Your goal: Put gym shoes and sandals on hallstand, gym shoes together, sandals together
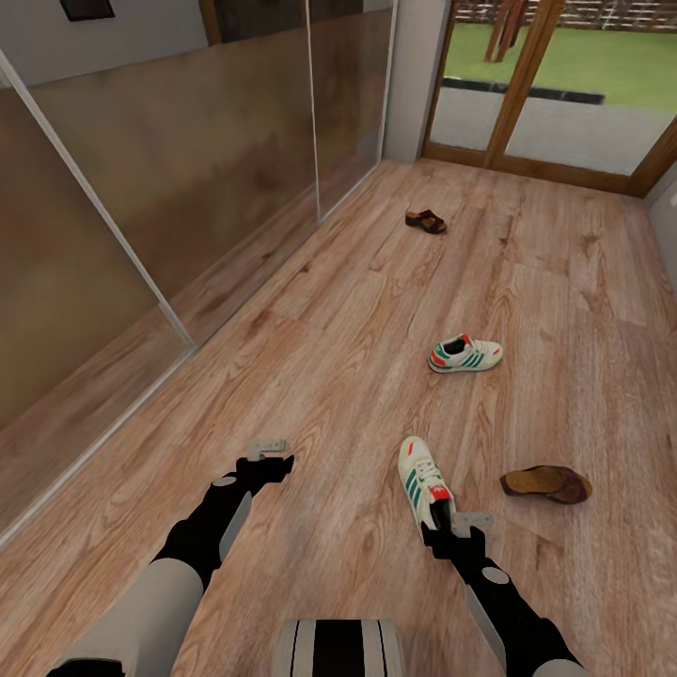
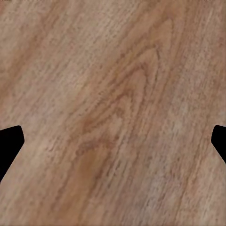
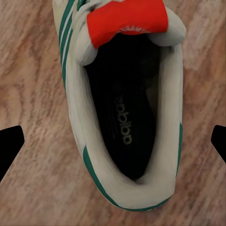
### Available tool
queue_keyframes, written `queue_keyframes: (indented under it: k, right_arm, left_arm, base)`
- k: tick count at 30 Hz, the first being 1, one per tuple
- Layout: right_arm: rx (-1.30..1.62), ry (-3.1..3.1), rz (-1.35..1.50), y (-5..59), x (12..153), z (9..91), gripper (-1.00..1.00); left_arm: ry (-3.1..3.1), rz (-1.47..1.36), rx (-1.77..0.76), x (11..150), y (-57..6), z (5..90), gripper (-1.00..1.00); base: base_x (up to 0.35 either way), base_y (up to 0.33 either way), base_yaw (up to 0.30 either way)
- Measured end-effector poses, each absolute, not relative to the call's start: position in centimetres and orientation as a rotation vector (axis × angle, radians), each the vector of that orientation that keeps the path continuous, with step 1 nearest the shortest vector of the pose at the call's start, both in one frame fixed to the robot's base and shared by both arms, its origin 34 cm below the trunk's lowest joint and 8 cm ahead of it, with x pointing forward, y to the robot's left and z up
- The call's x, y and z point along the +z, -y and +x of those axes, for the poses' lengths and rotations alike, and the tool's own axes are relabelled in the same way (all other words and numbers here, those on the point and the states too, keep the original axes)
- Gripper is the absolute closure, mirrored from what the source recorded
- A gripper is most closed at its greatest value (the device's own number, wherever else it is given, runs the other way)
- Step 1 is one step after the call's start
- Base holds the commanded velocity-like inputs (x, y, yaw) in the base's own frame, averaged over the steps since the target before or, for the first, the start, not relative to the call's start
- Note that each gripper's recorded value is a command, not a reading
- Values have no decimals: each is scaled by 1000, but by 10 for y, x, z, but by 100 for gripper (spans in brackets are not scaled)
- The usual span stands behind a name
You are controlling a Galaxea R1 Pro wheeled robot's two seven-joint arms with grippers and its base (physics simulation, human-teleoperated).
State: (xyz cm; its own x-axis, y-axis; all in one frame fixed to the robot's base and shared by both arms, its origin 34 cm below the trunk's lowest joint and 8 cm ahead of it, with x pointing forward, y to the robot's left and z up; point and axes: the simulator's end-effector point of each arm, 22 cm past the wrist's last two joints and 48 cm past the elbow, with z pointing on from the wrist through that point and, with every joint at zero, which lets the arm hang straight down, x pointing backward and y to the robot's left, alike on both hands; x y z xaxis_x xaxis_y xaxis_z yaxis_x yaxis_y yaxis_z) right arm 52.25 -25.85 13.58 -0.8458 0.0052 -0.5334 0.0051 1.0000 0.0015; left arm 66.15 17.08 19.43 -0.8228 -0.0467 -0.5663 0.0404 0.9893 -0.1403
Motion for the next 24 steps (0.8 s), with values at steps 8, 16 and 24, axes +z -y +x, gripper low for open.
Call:
queue_keyframes:
  k: [8,16,24]
  right_arm:
    - [1,-2583,9,258,134,521,-100]
    - [1,-2624,10,258,116,505,-100]
    - [0,-2652,8,259,104,494,-100]
  left_arm:
    - [-2532,-5,-194,193,-171,661,-100]
    - [-2573,-9,-196,169,-171,647,-100]
    - [-2601,-12,-197,152,-171,638,-100]
  base:
    - [1,0,0]
    - [0,0,0]
    - [0,0,0]
